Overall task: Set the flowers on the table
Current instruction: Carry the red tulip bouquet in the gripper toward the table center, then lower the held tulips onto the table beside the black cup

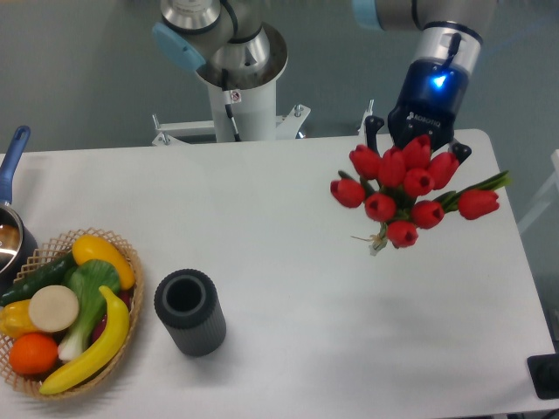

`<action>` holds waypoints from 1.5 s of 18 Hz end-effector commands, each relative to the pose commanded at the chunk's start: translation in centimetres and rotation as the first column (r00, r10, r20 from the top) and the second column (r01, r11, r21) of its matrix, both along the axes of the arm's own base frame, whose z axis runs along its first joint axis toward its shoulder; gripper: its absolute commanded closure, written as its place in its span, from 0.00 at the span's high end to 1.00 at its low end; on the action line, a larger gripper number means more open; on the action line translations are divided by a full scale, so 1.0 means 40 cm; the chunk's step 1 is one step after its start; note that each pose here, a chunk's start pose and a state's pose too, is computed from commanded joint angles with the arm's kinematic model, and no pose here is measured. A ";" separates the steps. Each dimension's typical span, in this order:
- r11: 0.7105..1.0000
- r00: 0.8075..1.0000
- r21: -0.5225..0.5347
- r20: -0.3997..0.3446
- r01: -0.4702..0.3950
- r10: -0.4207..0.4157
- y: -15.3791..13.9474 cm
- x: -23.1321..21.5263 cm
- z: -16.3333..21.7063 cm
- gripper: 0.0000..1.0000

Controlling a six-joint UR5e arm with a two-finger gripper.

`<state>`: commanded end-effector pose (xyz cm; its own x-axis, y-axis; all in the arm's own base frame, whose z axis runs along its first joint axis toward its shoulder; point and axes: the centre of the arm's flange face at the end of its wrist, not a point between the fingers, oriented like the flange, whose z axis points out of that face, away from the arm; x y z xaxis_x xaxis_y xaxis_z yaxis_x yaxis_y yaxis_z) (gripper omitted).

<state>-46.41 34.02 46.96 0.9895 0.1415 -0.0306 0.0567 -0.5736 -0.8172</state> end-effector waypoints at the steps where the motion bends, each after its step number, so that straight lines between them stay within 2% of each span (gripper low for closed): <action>1: 1.000 1.000 -0.020 -0.010 -0.010 0.010 -0.001 0.003 0.002 0.41; 5: 0.990 0.997 -0.139 -0.074 -0.017 0.007 0.033 0.024 -0.015 0.41; 8: 0.969 0.993 -0.248 -0.115 -0.011 -0.018 0.092 0.052 -0.044 0.41; 10: 0.945 0.990 -0.326 -0.137 -0.013 -0.034 0.129 0.061 -0.074 0.45; 14: 0.887 0.984 -0.461 -0.165 -0.015 -0.070 0.180 0.098 -0.142 0.45; 21: 0.775 0.979 -0.632 -0.160 -0.003 -0.127 0.247 0.123 -0.268 0.44; 25: 0.764 0.980 -0.645 -0.146 0.011 -0.137 0.261 0.123 -0.296 0.43; 27: 0.749 0.981 -0.663 -0.140 0.009 -0.136 0.255 0.124 -0.305 0.43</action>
<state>-41.45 44.23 34.75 0.9659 -0.0483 -0.2543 -0.1086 -0.9674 -0.2289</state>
